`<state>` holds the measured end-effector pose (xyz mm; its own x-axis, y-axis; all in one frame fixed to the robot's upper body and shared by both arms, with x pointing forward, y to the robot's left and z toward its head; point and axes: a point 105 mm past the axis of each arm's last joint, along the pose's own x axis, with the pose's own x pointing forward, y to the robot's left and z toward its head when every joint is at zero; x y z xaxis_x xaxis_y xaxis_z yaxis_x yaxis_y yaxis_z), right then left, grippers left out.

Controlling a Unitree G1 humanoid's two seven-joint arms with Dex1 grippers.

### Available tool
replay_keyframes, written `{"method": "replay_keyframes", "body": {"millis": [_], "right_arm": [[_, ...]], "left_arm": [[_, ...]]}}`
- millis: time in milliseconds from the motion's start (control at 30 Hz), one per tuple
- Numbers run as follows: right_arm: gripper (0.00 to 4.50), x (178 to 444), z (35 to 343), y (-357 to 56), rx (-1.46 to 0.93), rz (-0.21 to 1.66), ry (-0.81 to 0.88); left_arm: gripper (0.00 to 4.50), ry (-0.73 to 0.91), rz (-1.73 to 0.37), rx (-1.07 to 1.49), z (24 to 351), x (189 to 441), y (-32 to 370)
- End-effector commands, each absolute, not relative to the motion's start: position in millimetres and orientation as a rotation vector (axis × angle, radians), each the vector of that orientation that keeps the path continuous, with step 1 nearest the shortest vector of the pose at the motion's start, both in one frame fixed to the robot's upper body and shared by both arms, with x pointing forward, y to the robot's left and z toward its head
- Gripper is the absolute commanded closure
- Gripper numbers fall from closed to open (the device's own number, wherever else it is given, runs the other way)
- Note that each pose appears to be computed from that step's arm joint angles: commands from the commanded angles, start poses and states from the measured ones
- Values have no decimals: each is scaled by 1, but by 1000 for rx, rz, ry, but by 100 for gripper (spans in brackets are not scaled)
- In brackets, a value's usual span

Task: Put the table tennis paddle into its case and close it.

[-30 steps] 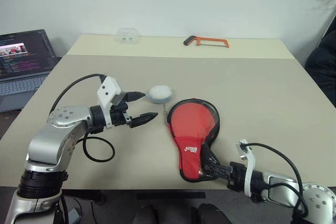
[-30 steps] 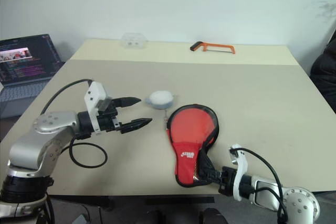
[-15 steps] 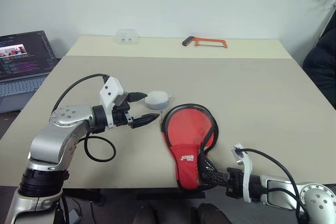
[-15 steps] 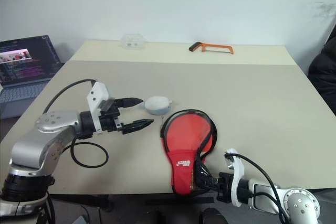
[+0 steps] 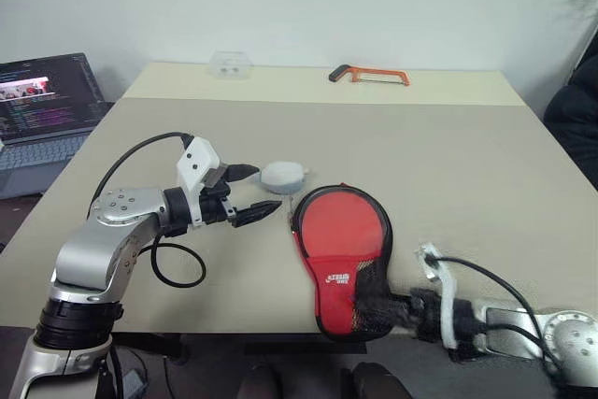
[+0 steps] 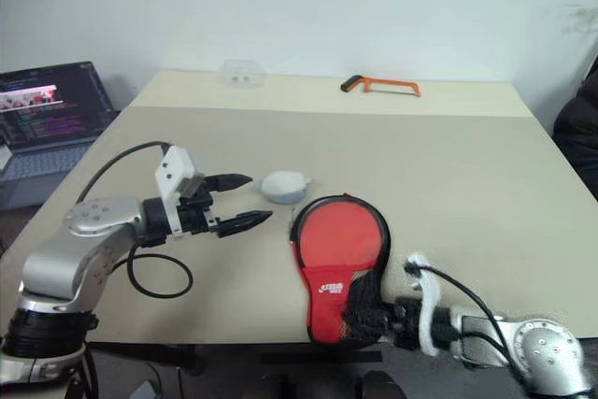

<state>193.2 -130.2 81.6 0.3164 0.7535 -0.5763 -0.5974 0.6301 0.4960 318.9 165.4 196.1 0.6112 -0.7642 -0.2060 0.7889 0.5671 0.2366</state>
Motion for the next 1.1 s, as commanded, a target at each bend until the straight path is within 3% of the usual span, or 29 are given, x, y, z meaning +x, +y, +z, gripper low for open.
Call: {"method": "replay_keyframes", "body": {"millis": [33,200,333,600,800,1100], "right_arm": [[26,218,104,-181,-140,893,733],[26,251,185,-169,-258,1031,364],[26,271,196,-122,-265,1096,161],[26,324,134,-65,-259,893,88],[26,321,66,-61,-291,852,324],[26,322,53,-49,-295,841,369]], "left_arm": [[0,3,-852,319,218,327,173],[0,-13,-848,335,225,343,169],[0,7,-852,403,226,366,165],[0,128,-829,462,207,420,164],[0,193,-927,431,195,431,147],[0,279,-995,464,173,431,137]]}}
